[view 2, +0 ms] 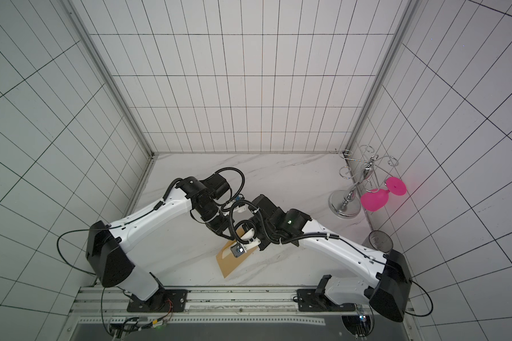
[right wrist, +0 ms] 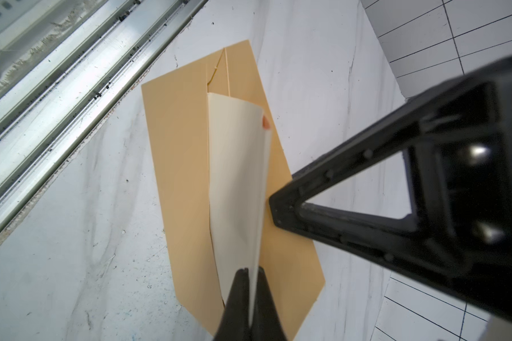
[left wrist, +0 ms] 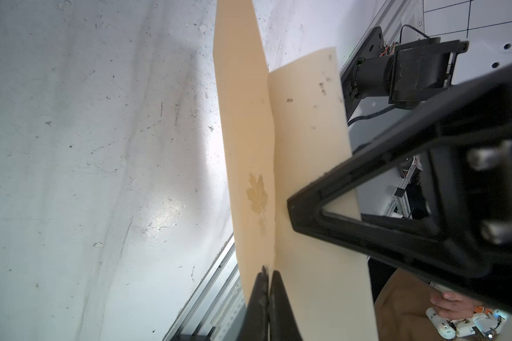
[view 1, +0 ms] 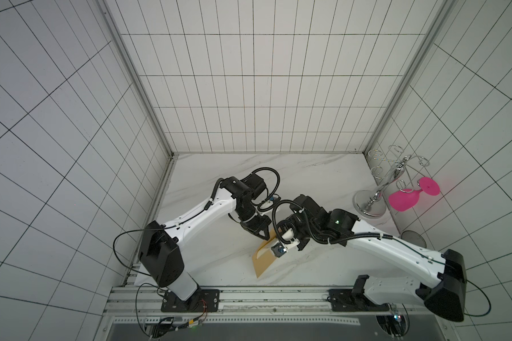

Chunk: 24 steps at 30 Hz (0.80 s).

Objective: Fold the letter paper in half and place it into the envelope
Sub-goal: Place the letter paper in the envelope.

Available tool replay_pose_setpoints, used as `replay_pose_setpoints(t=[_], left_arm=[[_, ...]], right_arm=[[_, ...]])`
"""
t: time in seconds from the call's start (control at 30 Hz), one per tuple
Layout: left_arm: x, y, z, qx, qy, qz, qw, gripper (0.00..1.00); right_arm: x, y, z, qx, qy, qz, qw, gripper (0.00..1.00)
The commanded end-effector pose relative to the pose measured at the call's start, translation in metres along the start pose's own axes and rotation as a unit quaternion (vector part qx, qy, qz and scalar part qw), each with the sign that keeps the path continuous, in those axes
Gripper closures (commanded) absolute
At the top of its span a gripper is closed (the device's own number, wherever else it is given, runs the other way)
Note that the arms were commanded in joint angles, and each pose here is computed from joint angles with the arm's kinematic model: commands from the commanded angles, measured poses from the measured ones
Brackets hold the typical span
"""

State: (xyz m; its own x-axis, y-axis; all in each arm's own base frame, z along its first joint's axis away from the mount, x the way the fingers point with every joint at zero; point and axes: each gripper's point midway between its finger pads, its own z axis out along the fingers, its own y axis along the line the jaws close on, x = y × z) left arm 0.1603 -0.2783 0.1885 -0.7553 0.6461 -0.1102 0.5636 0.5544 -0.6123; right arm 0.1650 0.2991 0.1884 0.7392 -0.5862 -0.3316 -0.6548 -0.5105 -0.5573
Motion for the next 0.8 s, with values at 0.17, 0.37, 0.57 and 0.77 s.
replay_pose_setpoints(t=[0.17,0.37,0.57,0.77], left_arm=[[0.000,-0.009,-0.003,0.007,-0.002,0.023,1.000,1.00],[0.000,-0.008,-0.003,0.002,-0.005,0.024,1.000,1.00],[-0.004,-0.009,-0.004,0.002,-0.005,0.025,1.000,1.00],[-0.007,-0.011,-0.004,0.006,-0.005,0.025,1.000,1.00]], right_arm=[[0.011,0.004,0.005,0.000,0.029,-0.010,1.000,1.00],[0.014,0.006,0.005,0.001,0.035,-0.012,0.999,1.00],[0.009,0.016,0.011,-0.020,0.032,-0.021,0.999,1.00],[0.003,0.018,0.021,-0.026,0.030,-0.019,0.999,1.00]])
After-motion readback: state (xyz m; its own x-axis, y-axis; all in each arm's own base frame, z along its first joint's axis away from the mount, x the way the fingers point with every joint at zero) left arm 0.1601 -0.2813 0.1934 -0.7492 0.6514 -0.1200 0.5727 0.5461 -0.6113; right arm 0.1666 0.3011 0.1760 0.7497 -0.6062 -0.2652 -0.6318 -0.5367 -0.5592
